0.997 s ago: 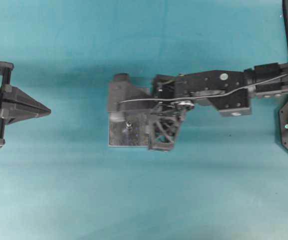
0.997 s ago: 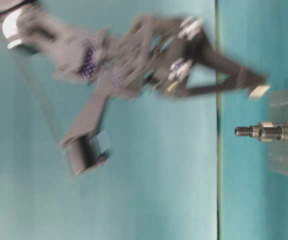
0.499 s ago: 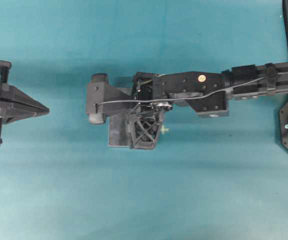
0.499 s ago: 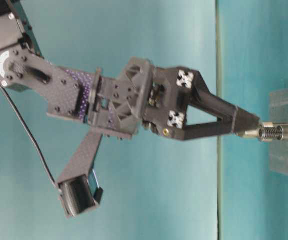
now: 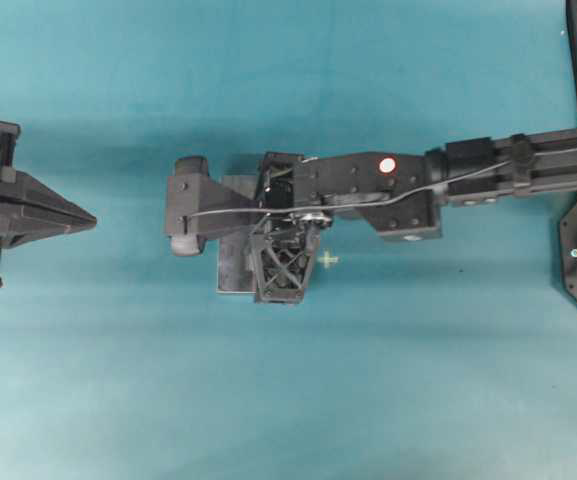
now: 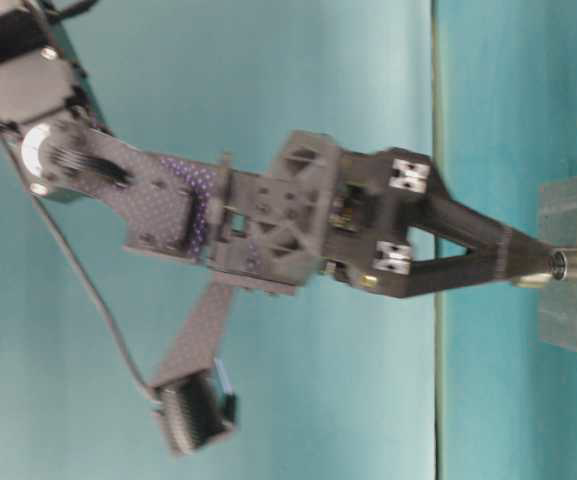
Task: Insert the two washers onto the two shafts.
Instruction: 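Carry the washer over the lower shaft and lower it onto the tip, then push the washer down the lower shaft and open the right gripper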
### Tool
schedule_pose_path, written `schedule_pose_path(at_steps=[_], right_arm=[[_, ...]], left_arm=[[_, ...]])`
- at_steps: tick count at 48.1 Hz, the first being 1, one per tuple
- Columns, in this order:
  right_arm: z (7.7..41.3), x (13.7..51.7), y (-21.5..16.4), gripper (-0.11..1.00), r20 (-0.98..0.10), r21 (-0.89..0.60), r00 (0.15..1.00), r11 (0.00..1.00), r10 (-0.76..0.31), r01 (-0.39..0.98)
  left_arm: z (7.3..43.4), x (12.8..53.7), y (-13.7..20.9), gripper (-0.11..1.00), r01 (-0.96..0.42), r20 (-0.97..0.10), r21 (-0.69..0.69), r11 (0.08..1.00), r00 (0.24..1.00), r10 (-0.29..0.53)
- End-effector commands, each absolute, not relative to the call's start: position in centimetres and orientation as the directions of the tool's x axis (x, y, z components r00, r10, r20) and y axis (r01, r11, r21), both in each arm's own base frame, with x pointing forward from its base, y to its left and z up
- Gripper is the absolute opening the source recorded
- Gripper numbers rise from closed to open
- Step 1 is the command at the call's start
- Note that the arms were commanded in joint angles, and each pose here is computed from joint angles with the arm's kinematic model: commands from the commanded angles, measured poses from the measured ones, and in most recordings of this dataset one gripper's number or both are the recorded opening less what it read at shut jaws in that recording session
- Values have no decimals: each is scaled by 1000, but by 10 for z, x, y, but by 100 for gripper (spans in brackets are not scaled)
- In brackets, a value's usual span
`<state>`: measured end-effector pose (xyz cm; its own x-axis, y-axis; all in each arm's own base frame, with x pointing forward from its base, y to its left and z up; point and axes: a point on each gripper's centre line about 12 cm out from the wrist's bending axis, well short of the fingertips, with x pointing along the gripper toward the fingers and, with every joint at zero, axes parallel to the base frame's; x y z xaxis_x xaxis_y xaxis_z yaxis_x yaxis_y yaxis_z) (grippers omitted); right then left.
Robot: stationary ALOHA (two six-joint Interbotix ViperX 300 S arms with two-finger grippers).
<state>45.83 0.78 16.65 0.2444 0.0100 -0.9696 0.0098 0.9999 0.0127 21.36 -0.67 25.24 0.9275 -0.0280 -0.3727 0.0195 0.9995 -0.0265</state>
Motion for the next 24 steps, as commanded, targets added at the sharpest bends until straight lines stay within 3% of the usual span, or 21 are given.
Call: schedule_pose_path(at_steps=[1, 16, 24], right_arm=[[182, 463, 10, 34, -960, 16, 281, 1000, 13, 7], [177, 470, 3, 36, -963, 21, 268, 999, 12, 31], [173, 473, 4, 79, -965, 24, 261, 999, 15, 31]], left_arm=[[257, 216, -7, 0, 21, -358, -24, 1000, 933, -28], [258, 216, -7, 0, 21, -357, -24, 1000, 934, -28], [258, 216, -7, 0, 20, -356, -25, 999, 934, -28]])
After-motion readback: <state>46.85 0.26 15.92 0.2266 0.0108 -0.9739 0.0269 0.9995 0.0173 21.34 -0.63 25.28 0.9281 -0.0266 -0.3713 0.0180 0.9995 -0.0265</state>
